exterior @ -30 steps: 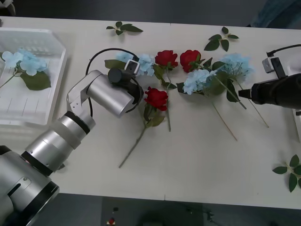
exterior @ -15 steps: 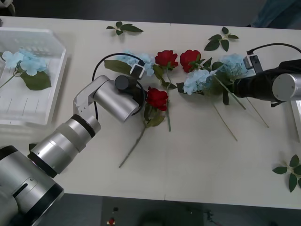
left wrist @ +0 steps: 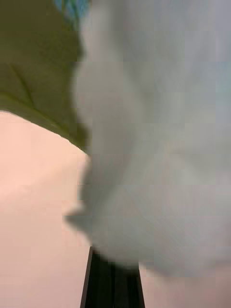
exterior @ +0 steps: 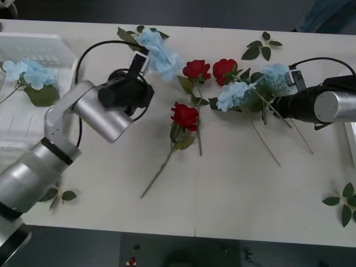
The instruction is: Put the red flowers into the right box and the blue flowers into the left box
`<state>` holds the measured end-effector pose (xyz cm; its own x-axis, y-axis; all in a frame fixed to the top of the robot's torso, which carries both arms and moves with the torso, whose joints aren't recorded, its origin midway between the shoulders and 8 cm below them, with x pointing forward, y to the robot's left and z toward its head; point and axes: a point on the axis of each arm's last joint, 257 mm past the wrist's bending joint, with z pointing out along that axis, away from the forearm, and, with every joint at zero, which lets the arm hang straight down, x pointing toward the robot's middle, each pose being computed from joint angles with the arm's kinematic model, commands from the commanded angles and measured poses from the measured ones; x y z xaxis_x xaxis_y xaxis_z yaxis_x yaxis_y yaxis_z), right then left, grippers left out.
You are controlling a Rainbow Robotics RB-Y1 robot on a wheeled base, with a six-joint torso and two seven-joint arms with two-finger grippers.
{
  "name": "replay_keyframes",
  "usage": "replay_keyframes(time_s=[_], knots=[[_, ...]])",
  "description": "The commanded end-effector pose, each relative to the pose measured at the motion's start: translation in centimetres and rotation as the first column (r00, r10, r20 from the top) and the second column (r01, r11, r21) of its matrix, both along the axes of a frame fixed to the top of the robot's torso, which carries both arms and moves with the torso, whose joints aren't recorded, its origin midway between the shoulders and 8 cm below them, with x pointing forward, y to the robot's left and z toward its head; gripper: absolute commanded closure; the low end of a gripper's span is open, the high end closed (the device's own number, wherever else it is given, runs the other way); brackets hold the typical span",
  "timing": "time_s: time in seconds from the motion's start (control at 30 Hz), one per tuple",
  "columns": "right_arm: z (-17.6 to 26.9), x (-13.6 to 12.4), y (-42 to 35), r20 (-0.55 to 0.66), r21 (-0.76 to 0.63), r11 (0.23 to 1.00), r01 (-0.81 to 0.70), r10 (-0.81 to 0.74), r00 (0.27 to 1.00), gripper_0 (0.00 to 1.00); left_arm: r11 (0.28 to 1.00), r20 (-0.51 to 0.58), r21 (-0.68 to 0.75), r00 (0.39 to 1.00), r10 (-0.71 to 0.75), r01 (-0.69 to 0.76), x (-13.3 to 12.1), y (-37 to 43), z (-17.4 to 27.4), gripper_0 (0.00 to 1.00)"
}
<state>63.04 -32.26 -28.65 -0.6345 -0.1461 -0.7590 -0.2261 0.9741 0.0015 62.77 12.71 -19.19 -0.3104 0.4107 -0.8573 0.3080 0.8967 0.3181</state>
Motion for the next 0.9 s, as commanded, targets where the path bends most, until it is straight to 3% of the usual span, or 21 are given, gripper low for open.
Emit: replay_keyframes(time_s=[0.03,0.2,0.4,0.63,0.73,0.77,0.83,0.87,0.9], knots=[[2.6,1.6,0.7,0.048,-0.003,1.000,-0.011,0.012,0.999,1.00,0.995,0.071,-0.095,0.997,0.042,-0.035,-1.3,4.9,6.4,1.00],[3.3,1.9,0.6,0.066,0.008,1.000,-0.007,0.007,0.998,1.00,0.992,0.107,-0.066,0.988,0.113,-0.106,-4.9,12.7,12.2,1.00],[6.4,2.1,-1.6,0.109,0.000,1.000,0.000,0.000,0.994,1.00,0.961,0.089,0.000,0.957,0.276,-0.277,-9.4,23.8,15.4,1.00],[11.1,0.6,-2.9,0.151,0.105,0.994,-0.001,-0.015,0.988,1.00,0.897,0.037,0.038,0.898,0.439,-0.440,-12.8,35.3,15.9,1.00],[13.6,-1.5,-2.7,0.159,0.246,0.969,-0.010,-0.030,0.987,1.00,0.887,-0.003,0.038,0.888,0.460,-0.459,-13.2,38.5,15.0,0.97],[14.2,-1.9,-2.6,0.165,0.263,0.965,-0.018,-0.027,0.986,1.00,0.889,-0.006,0.038,0.890,0.457,-0.456,-13.1,38.8,14.8,0.83],[16.1,-3.3,-2.7,0.198,0.282,0.958,-0.052,-0.005,0.980,1.00,0.893,-0.003,0.027,0.894,0.449,-0.449,-12.6,39.4,14.5,0.19],[16.7,-4.0,-2.5,0.207,0.297,0.952,-0.069,0.006,0.978,1.00,0.896,-0.004,0.017,0.896,0.443,-0.443,-12.4,39.4,14.3,0.06],[17.3,-5.0,-2.5,0.219,0.303,0.949,-0.091,0.024,0.976,1.00,0.899,-0.009,0.012,0.899,0.437,-0.437,-12.2,39.3,14.0,0.00]])
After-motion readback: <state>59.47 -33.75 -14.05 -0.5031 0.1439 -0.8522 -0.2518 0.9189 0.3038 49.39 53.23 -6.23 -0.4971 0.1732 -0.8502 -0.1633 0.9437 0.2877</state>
